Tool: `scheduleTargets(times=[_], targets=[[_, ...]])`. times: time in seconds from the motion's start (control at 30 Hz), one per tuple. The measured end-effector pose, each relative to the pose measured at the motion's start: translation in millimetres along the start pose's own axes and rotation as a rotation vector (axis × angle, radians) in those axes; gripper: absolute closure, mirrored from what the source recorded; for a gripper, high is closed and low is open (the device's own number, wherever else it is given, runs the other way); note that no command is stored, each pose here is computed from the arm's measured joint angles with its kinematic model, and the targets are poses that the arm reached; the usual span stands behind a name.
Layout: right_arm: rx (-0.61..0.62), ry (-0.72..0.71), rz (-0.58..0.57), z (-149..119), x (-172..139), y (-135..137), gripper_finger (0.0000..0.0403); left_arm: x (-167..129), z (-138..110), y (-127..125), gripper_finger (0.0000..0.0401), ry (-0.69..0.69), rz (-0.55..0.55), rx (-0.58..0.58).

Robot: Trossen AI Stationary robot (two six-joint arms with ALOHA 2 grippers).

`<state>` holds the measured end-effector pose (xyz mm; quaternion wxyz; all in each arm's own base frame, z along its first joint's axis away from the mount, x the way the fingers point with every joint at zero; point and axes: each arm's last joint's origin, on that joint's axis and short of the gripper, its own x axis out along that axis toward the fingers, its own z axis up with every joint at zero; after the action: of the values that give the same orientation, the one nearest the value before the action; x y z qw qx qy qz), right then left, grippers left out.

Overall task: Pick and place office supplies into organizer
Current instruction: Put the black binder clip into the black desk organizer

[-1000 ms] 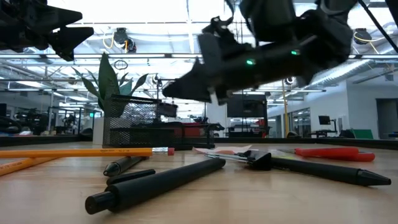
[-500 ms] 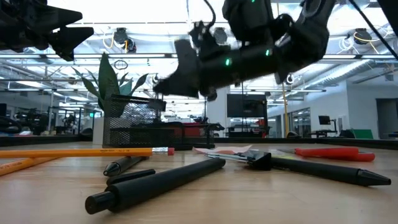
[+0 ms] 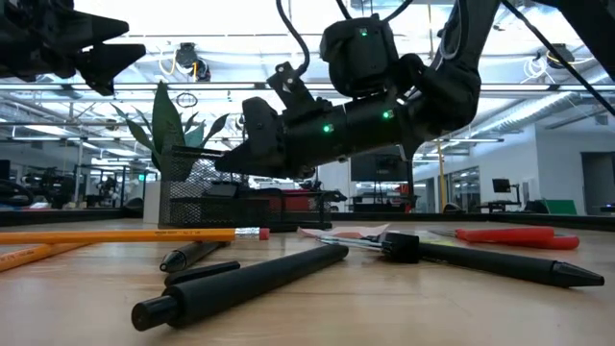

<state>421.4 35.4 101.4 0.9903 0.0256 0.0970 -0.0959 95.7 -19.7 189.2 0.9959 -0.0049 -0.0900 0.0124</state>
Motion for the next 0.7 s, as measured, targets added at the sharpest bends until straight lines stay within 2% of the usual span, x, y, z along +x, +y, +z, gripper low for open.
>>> scheduleTargets(times=[0.23,0.7], targets=[[-0.014,0.015,0.002,-1.3,0.0,0.3,0.0384,0.0,-0.1,0.0,0.0171,0.001,0.0,-0.003],[-0.041,-0.009,0.004,0.4,-0.4,1.4,0.0284,0.0,-0.1,0.0,0.0171,0.001,0.0,-0.003]])
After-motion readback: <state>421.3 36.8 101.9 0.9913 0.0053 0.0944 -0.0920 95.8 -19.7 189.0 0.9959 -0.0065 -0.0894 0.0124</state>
